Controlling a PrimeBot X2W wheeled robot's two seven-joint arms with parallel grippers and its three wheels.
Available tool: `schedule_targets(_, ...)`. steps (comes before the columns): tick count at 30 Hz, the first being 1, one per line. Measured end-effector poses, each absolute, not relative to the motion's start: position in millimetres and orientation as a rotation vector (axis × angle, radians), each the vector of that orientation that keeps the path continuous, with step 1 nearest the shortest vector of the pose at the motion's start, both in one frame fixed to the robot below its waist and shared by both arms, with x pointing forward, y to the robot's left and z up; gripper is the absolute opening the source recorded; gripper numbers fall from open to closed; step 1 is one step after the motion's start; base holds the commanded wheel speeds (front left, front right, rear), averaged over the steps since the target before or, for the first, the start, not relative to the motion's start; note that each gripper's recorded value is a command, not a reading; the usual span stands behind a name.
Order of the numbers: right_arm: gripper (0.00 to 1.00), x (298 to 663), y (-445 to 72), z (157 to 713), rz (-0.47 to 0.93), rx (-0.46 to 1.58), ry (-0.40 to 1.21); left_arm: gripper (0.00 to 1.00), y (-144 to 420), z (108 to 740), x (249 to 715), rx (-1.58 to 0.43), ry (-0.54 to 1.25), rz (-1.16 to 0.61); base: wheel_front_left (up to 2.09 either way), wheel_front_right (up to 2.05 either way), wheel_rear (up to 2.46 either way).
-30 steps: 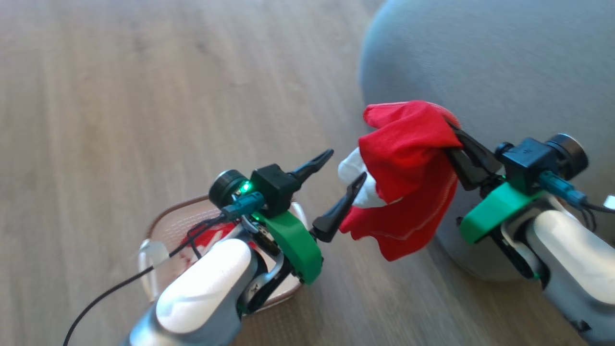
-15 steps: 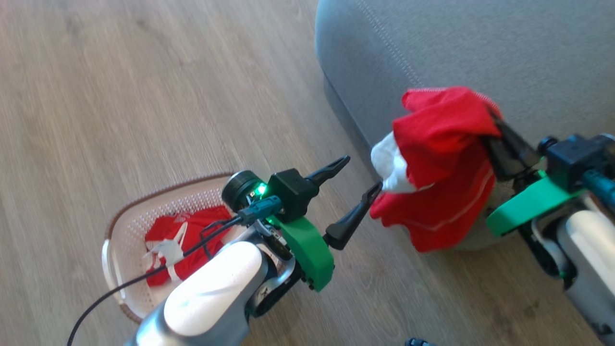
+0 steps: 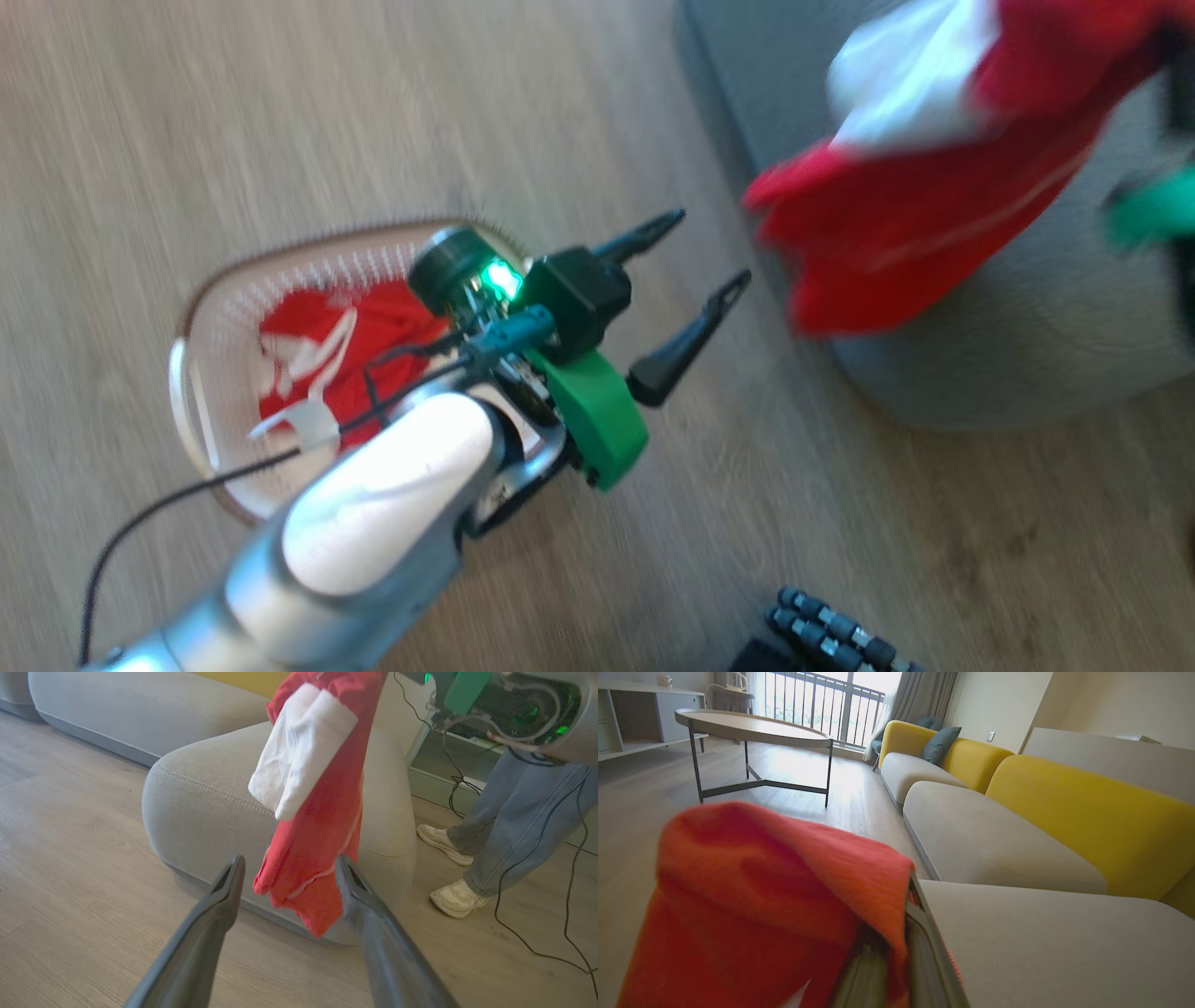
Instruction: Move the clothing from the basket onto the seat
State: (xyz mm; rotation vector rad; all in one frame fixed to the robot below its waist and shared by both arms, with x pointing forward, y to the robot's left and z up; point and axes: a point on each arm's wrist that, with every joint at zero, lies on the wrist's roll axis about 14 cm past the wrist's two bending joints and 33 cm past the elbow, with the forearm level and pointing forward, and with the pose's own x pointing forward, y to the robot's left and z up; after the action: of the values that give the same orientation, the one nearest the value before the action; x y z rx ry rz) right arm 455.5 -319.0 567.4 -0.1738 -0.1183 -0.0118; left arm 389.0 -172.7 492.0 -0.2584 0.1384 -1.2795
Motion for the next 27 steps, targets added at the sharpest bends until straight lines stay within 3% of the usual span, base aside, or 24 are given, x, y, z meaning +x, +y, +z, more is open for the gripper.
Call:
schedule_targets(8, 0.00, 557.1, -369.9, 586.3, -0.153, -0.130, -0.166, 1.00, -146.3, 436.6, 434.1, -0.304, 0.228, -1.161, 0.00, 0.00, 0.00)
schedule_targets(16, 0.00, 620.4, -412.1, 626.3, -0.278, -0.085, -0.266, 1.00, -99.8, 392.4, 450.0, -0.307, 0.301, -1.009, 0.00, 0.00, 0.00)
schedule_targets(20, 0.00, 630.9, -430.8, 648.9, -0.342, -0.069, -0.305, 1.00, -82.3, 375.7, 443.9, -0.316, 0.350, -0.954, 0.00, 0.00, 0.00)
schedule_targets(27, 0.00, 603.4, -492.3, 715.4, -0.544, -0.139, -0.373, 1.00, -69.9, 361.5, 435.8, -0.328, 0.397, -0.914, 0.00, 0.00, 0.00)
